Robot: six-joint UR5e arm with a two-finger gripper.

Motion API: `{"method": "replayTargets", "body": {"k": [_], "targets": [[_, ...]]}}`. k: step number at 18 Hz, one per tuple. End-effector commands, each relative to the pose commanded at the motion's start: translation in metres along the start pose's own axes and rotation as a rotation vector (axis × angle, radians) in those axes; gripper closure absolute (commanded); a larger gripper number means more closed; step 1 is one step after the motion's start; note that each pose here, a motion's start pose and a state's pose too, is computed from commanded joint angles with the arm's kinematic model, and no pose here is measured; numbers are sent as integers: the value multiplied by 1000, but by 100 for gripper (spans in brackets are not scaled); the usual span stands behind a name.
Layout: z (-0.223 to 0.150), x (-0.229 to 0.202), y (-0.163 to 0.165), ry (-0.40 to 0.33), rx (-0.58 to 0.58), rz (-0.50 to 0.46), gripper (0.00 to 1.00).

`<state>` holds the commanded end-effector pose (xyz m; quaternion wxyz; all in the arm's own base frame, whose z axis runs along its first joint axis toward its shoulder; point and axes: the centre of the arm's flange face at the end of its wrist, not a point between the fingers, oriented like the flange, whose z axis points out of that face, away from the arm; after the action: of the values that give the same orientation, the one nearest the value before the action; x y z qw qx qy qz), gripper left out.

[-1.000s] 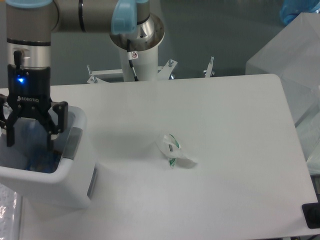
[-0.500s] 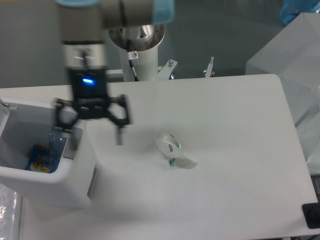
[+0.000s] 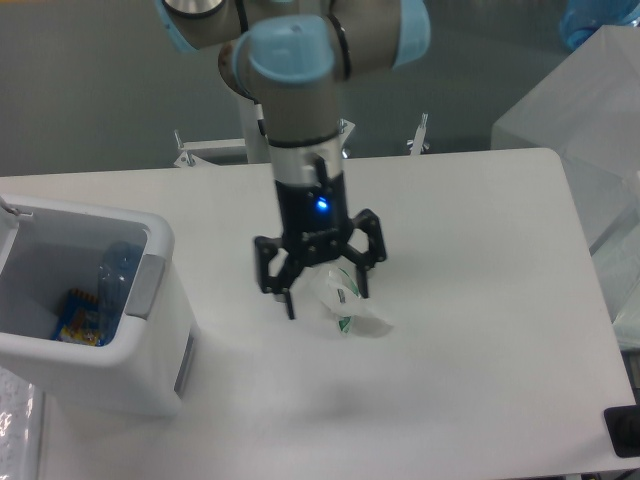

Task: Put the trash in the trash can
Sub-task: 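Move the open gripper over the crumpled white-and-green paper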

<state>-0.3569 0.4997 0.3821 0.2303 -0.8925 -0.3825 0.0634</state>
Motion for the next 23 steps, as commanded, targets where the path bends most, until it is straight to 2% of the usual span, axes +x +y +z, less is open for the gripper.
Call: {"method": "replayTargets", "body": {"k": [4,8,11,16,19,23], "targets": [[36,-8,19,-21,-72,-11,0],[54,-10,38,-25,-120,-25,0],[77,-14,62,-71,-181,-16,0],[102,-19,82,-105,-236,-11,0],[128,-26,94,-192,-290,6,0],[130,-26,94,-195,-292,7,1]]}}
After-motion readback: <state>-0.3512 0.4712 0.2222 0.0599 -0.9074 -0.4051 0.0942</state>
